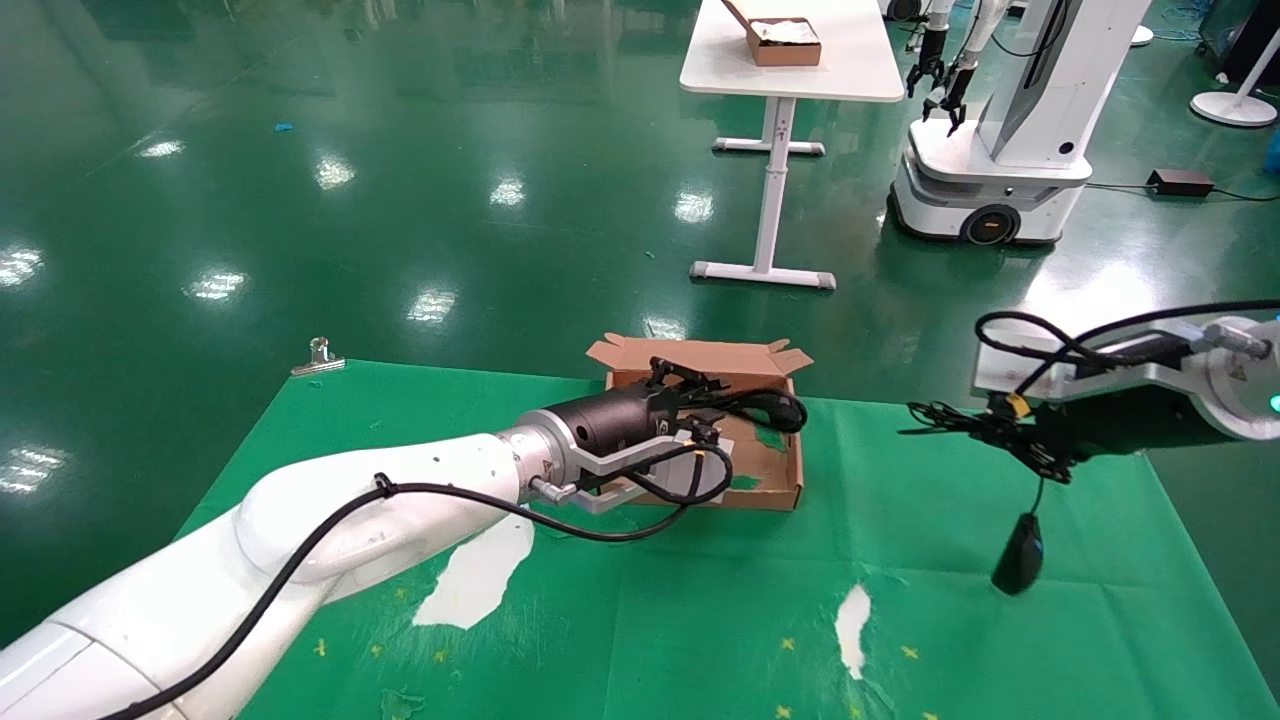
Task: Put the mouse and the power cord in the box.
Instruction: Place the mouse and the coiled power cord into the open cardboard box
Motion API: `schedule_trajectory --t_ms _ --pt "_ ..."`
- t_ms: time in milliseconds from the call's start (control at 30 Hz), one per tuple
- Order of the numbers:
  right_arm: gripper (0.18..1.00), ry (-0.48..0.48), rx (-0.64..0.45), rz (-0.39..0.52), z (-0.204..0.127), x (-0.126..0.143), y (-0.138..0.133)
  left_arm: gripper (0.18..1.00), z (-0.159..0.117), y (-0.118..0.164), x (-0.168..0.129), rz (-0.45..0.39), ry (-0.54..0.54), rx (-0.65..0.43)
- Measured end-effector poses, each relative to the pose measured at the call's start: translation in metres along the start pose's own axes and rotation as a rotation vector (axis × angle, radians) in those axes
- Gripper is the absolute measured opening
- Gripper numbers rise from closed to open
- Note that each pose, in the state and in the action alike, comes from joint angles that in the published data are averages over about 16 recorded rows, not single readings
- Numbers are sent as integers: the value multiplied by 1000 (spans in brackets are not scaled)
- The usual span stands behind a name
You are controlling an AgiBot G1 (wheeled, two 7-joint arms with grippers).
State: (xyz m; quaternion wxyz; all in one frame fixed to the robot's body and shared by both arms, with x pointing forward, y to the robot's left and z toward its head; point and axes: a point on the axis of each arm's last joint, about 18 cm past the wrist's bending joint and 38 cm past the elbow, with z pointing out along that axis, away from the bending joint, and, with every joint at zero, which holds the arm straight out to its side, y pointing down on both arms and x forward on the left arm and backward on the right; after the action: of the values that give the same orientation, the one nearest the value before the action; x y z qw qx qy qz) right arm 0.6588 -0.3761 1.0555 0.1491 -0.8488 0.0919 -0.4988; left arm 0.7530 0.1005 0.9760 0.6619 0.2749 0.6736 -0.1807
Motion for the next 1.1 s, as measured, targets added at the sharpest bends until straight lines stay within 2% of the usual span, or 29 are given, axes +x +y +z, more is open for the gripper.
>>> schedule_trajectory --t_ms 167,333,600,733,900,1100 --pt "221 15 24 -30 -2 5 -15 398 -5 22 -10 -58 -24 -54" --pt "221 29 57 -68 -3 9 -33 482 -20 64 -25 -149 -62 -157" --pt "221 47 124 -135 3 14 -70 642 -66 145 -39 -281 -115 -355" --pt "221 54 165 -170 11 15 -94 725 -90 174 -39 -321 -123 -428" --pt "221 57 219 -206 27 13 -126 814 -109 195 -36 -344 -122 -478" --pt "221 49 287 -225 55 3 -167 909 -116 202 -35 -355 -117 -495"
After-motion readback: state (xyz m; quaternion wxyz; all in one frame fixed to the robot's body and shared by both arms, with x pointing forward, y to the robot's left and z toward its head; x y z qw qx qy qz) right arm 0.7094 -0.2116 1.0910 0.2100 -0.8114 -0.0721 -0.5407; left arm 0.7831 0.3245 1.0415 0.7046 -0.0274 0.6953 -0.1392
